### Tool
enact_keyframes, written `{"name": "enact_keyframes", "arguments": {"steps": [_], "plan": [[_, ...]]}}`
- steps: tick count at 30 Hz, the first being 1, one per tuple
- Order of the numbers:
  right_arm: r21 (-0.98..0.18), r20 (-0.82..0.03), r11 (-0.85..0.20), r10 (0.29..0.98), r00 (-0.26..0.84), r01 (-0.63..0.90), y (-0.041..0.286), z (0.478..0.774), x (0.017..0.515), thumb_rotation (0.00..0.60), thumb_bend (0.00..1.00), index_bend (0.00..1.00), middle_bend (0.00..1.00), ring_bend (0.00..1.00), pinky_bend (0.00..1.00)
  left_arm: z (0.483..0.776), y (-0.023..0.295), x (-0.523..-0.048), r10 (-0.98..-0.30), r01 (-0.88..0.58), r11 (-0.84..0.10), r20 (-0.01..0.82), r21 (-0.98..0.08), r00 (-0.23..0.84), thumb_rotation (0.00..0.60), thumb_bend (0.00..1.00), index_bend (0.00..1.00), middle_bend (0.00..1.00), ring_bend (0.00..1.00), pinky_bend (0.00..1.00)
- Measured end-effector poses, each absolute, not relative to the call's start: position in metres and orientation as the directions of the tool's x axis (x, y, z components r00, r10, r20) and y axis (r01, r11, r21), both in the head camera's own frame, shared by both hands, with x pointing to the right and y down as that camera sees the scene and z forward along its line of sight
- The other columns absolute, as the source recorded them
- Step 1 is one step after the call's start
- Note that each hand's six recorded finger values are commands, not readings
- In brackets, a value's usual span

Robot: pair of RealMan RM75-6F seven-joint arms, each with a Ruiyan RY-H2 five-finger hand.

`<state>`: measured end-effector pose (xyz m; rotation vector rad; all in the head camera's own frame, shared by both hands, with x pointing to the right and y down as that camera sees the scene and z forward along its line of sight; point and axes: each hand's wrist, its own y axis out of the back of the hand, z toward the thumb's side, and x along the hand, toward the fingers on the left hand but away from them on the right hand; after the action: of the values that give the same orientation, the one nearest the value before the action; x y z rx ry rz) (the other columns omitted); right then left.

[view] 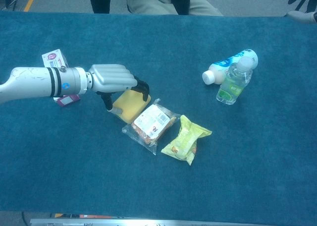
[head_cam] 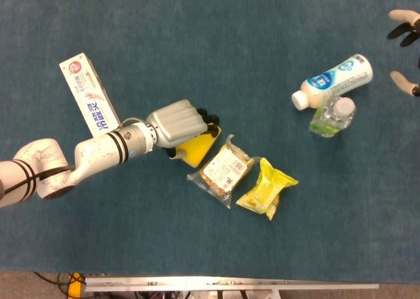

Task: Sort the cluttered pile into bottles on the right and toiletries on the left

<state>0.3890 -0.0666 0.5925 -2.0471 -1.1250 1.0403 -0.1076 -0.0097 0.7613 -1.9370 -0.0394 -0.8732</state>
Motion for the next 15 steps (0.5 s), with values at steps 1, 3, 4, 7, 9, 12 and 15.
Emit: {"name": "enact_keyframes", "arguments": {"steps": [1, 3, 4, 7, 9, 12, 15], "plan": [[-0.77, -0.354, -0.479, 0.871, 0.341, 0.422, -0.067, 0.592, 0.389, 0.6, 0.28, 0.16, 0.34, 0.36, 0.55, 0.761, -0.011, -0.109, -0.328, 0.372, -0.526, 0.586, -0.765, 0.741, 0.6, 0.34, 0.36, 0.21, 0.3, 0.56], [-0.77, -0.353, -0.477, 0.872, 0.34, 0.424, -0.067, 0.592, 0.389, 0.6, 0.28, 0.16, 0.34, 0.36, 0.55, 0.76, -0.012, -0.111, -0.333, 0.37, -0.525, 0.585, -0.766, 0.739, 0.6, 0.35, 0.36, 0.21, 0.31, 0.57], [-0.77, -0.353, -0.477, 0.872, 0.34, 0.424, -0.067, 0.592, 0.389, 0.6, 0.28, 0.16, 0.34, 0.36, 0.55, 0.759, -0.013, -0.113, -0.336, 0.37, -0.525, 0.586, -0.766, 0.737, 0.6, 0.35, 0.37, 0.22, 0.31, 0.57], [-0.77, -0.352, -0.477, 0.872, 0.341, 0.425, -0.067, 0.592, 0.388, 0.6, 0.28, 0.16, 0.34, 0.36, 0.55, 0.758, -0.016, -0.118, -0.342, 0.37, -0.524, 0.588, -0.767, 0.733, 0.6, 0.36, 0.37, 0.22, 0.32, 0.57], [-0.769, -0.351, -0.477, 0.872, 0.342, 0.425, -0.067, 0.592, 0.387, 0.6, 0.28, 0.16, 0.34, 0.36, 0.55, 0.756, -0.017, -0.12, -0.347, 0.37, -0.522, 0.588, -0.768, 0.731, 0.6, 0.36, 0.37, 0.23, 0.32, 0.57], [-0.769, -0.35, -0.476, 0.872, 0.343, 0.426, -0.067, 0.591, 0.387, 0.6, 0.28, 0.16, 0.34, 0.36, 0.55, 0.754, -0.02, -0.126, -0.355, 0.373, -0.518, 0.59, -0.77, 0.725, 0.6, 0.36, 0.37, 0.23, 0.32, 0.57], [-0.77, -0.348, -0.475, 0.872, 0.343, 0.427, -0.067, 0.591, 0.386, 0.6, 0.28, 0.16, 0.34, 0.36, 0.55, 0.752, -0.024, -0.133, -0.365, 0.38, -0.511, 0.595, -0.771, 0.716, 0.6, 0.36, 0.37, 0.23, 0.32, 0.57]]}}
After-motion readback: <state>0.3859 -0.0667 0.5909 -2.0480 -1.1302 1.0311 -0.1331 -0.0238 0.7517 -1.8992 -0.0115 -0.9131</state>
